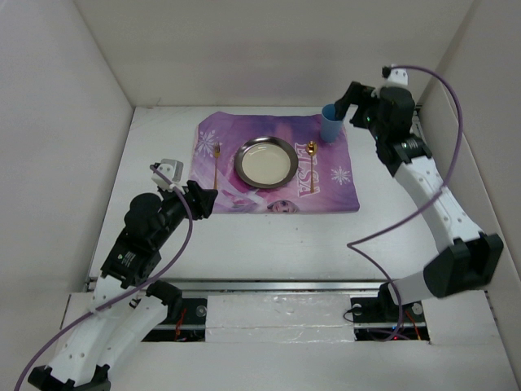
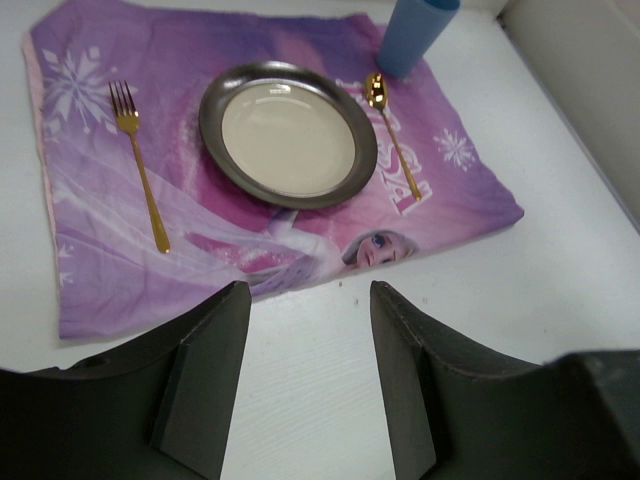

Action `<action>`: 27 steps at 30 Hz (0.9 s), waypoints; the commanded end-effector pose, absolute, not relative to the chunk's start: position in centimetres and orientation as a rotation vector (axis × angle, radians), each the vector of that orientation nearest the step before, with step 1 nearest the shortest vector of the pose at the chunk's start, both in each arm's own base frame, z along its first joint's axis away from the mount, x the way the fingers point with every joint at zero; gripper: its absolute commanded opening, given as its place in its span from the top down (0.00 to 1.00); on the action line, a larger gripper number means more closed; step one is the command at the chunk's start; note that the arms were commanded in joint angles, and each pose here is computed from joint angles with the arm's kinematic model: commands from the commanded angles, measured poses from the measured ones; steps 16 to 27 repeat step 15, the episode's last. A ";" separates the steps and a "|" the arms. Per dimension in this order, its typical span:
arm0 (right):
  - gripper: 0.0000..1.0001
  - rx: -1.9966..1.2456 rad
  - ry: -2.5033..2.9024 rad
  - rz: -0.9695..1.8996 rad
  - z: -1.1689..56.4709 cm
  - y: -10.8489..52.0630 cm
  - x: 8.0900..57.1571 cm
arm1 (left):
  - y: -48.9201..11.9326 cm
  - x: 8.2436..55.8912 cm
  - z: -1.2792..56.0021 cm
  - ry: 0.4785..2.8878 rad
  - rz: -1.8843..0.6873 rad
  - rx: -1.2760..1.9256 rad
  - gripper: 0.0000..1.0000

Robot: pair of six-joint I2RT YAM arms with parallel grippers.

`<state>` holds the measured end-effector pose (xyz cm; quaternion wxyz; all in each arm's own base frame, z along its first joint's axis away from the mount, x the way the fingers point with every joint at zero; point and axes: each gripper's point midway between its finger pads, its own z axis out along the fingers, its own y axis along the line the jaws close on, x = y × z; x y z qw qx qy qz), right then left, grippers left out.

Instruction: Set the dinner table for one person

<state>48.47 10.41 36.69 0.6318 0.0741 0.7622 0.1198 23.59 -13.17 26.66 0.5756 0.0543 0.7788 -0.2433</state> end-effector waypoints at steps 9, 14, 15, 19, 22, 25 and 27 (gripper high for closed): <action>0.00 0.364 1.296 0.508 38.3 6.3 30.5 | -8.8 21.3 33.3 1.512 -0.564 -0.095 0.46; 0.00 0.394 1.340 0.485 35.1 5.2 28.9 | -8.8 20.6 33.9 1.473 -0.597 -0.095 0.47; 0.00 0.382 1.344 0.498 35.3 5.5 28.9 | -8.9 20.5 34.2 1.470 -0.603 -0.094 0.44; 0.00 0.382 1.344 0.498 35.3 5.5 28.9 | -8.9 20.5 34.2 1.470 -0.603 -0.094 0.44; 0.00 0.382 1.344 0.498 35.3 5.5 28.9 | -8.9 20.5 34.2 1.470 -0.603 -0.094 0.44; 0.00 0.382 1.344 0.498 35.3 5.5 28.9 | -8.9 20.5 34.2 1.470 -0.603 -0.094 0.44; 0.00 0.382 1.344 0.498 35.3 5.5 28.9 | -8.9 20.5 34.2 1.470 -0.603 -0.094 0.44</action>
